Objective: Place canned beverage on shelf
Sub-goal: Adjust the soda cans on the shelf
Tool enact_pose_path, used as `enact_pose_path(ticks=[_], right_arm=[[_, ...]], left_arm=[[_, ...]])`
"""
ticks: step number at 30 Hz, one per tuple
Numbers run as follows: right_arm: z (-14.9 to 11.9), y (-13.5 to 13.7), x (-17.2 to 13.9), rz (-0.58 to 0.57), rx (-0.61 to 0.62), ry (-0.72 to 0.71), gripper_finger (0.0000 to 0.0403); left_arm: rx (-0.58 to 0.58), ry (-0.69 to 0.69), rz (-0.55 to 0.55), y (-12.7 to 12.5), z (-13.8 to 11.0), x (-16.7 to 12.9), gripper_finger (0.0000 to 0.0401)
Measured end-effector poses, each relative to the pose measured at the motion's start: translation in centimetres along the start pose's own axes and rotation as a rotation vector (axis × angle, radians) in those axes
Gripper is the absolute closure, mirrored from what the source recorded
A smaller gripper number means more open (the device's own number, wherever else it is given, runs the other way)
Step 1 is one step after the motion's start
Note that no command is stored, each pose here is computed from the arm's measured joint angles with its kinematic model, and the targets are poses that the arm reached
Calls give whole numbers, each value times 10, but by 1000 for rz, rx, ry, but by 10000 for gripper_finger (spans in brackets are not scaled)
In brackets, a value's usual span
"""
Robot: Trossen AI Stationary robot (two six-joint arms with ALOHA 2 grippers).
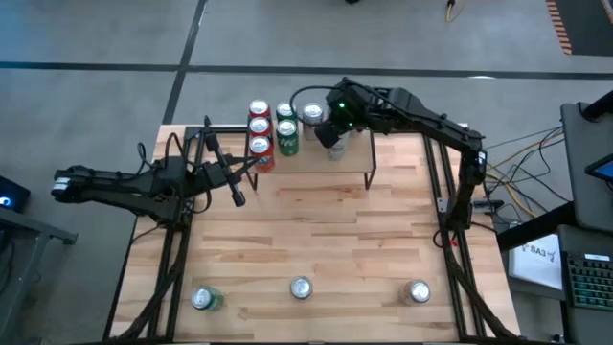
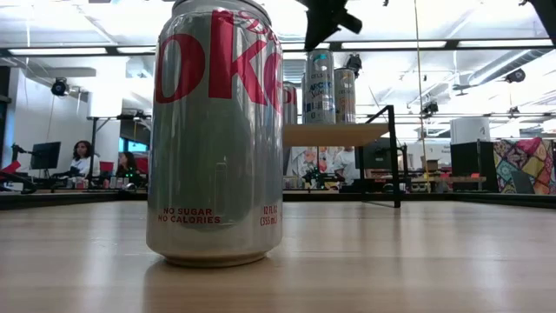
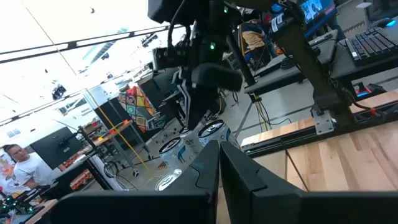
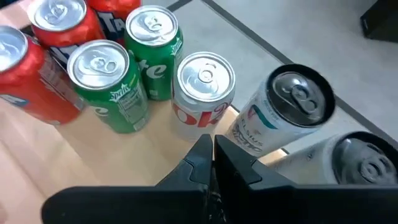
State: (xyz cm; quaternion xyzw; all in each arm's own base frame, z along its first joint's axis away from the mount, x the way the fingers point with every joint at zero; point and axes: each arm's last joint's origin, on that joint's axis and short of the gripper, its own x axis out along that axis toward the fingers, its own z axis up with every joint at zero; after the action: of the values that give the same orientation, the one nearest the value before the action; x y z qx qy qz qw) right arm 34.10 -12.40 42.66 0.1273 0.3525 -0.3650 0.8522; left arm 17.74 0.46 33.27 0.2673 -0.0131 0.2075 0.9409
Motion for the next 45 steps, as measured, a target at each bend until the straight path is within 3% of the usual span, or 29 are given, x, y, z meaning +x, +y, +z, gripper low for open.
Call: enact_pose_path(ticks=[31,45], right_arm=[[-13,22,-1,24,-20,60,394],[-11,15,-18,28,-17,28,394]], left_arm=[[1,1,0,0,0,0,401],[1,1,0,0,0,0,401]])
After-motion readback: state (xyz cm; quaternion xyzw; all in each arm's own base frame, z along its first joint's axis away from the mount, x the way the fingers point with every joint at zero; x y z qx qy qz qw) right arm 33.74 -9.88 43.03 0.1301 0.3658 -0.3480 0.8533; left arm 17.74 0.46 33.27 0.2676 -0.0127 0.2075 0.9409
